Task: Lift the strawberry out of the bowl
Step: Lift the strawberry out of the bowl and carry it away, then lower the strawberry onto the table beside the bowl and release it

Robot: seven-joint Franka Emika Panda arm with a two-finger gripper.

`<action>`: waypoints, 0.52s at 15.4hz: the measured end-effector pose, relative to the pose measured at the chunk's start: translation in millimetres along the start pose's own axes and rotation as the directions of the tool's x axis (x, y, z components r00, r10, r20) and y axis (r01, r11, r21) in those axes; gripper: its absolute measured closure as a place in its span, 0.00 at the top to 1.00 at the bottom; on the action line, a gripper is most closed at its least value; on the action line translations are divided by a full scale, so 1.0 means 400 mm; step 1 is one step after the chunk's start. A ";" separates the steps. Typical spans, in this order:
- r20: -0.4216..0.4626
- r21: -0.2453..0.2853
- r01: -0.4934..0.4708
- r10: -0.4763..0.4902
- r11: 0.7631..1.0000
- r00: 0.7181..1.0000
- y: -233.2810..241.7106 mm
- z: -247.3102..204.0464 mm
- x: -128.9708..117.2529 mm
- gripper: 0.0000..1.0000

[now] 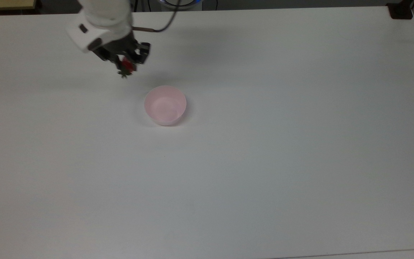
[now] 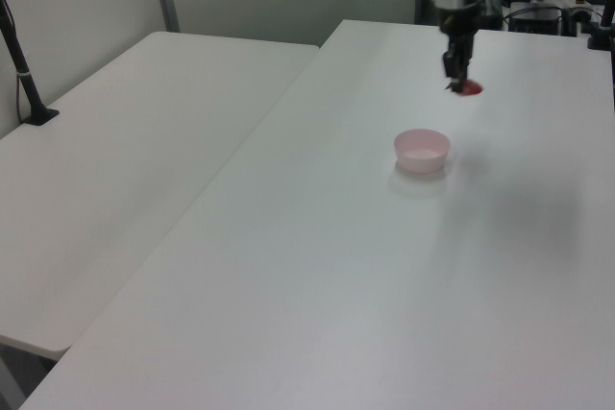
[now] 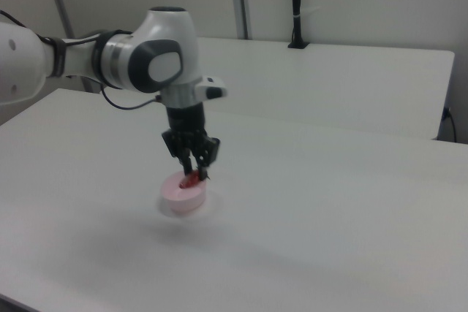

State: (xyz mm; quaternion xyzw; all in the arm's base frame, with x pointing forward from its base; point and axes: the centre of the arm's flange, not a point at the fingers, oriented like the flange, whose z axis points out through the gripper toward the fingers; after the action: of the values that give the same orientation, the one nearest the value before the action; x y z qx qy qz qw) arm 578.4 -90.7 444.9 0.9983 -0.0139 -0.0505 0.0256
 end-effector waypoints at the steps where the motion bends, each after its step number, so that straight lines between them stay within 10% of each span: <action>1: 0.015 -0.014 0.014 -0.014 1.000 1.000 0.047 0.011 -0.010 0.40; 8: 0.073 -0.095 0.143 -0.136 0.985 0.988 0.171 0.237 -0.073 0.40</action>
State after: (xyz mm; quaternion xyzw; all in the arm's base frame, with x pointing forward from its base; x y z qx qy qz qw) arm 537.9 -162.6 357.4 0.9920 0.0578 -0.0860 0.0714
